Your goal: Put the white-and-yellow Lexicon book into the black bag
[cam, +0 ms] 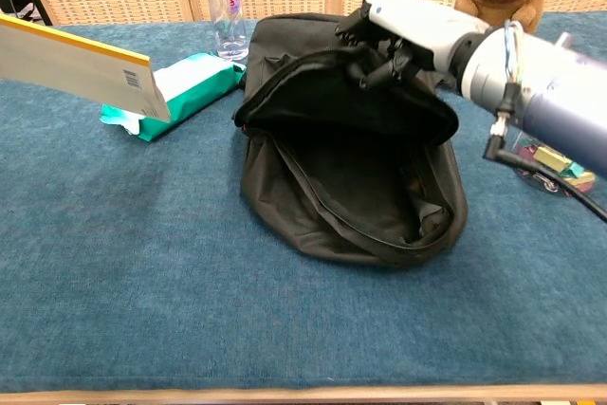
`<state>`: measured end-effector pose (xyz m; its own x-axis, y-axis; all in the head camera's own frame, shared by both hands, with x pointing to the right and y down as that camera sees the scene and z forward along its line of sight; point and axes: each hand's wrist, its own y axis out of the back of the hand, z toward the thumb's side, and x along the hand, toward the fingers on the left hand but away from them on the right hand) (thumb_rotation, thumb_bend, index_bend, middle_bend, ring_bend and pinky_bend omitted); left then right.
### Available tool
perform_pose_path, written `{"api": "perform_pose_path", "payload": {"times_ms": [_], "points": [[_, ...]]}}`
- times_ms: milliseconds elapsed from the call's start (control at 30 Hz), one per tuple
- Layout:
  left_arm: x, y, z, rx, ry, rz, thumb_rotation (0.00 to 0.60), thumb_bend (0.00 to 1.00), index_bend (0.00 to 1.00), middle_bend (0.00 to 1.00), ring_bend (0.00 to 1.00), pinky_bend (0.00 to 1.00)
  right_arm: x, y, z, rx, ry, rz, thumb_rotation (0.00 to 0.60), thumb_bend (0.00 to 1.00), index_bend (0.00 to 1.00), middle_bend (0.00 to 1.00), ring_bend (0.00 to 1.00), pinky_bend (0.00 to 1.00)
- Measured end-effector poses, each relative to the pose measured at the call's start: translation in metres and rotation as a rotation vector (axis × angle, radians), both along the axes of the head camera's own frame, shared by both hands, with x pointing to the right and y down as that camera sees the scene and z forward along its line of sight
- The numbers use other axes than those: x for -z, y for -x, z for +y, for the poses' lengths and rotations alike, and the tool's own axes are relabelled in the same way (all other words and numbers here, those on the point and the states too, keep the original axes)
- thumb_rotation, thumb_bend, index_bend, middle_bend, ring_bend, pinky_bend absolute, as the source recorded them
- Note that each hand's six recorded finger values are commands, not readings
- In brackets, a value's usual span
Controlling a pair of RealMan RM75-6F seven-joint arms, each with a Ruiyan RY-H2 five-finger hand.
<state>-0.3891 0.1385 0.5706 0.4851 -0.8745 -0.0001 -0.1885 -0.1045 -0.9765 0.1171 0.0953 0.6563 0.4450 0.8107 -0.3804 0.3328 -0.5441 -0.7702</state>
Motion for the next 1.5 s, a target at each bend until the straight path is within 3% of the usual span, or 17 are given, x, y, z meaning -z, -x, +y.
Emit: {"api": "perform_pose_path", "payload": {"times_ms": [267, 400, 600, 800, 967, 1133, 1500], "points": [[0.013, -0.024, 0.004, -0.112, -0.049, -0.007, 0.600, 0.54, 0.78, 0.62, 0.60, 0.70, 0.002, -0.009, -0.030, -0.041, -0.009, 0.072, 0.600, 0.86, 0.59, 0.50, 0.50, 0.74], [0.017, -0.053, 0.003, -0.204, -0.100, -0.036, 0.600, 0.53, 0.78, 0.62, 0.60, 0.70, 0.005, -0.013, -0.041, -0.058, -0.008, 0.095, 0.600, 0.86, 0.59, 0.50, 0.50, 0.74], [0.016, -0.106, 0.005, -0.347, -0.181, -0.071, 0.600, 0.53, 0.78, 0.62, 0.60, 0.70, 0.009, -0.014, -0.043, -0.060, -0.006, 0.091, 0.600, 0.86, 0.59, 0.50, 0.50, 0.74], [0.016, -0.138, 0.004, -0.400, -0.257, -0.056, 0.600, 0.53, 0.78, 0.63, 0.61, 0.70, 0.011, -0.014, -0.041, -0.056, 0.002, 0.085, 0.600, 0.86, 0.59, 0.50, 0.50, 0.74], [0.026, -0.148, 0.004, -0.433, -0.351, -0.047, 0.600, 0.53, 0.78, 0.63, 0.61, 0.70, 0.013, -0.013, -0.041, -0.059, 0.010, 0.072, 0.600, 0.86, 0.59, 0.50, 0.50, 0.74], [0.027, -0.146, 0.002, -0.447, -0.386, -0.062, 0.600, 0.53, 0.78, 0.63, 0.61, 0.70, 0.013, -0.011, -0.043, -0.067, 0.035, 0.051, 0.600, 0.86, 0.59, 0.50, 0.50, 0.74], [-0.013, -0.146, -0.003, -0.492, -0.433, -0.189, 0.600, 0.53, 0.78, 0.63, 0.61, 0.70, 0.015, -0.011, -0.043, -0.067, 0.070, 0.033, 0.600, 0.87, 0.59, 0.50, 0.50, 0.74]]}}
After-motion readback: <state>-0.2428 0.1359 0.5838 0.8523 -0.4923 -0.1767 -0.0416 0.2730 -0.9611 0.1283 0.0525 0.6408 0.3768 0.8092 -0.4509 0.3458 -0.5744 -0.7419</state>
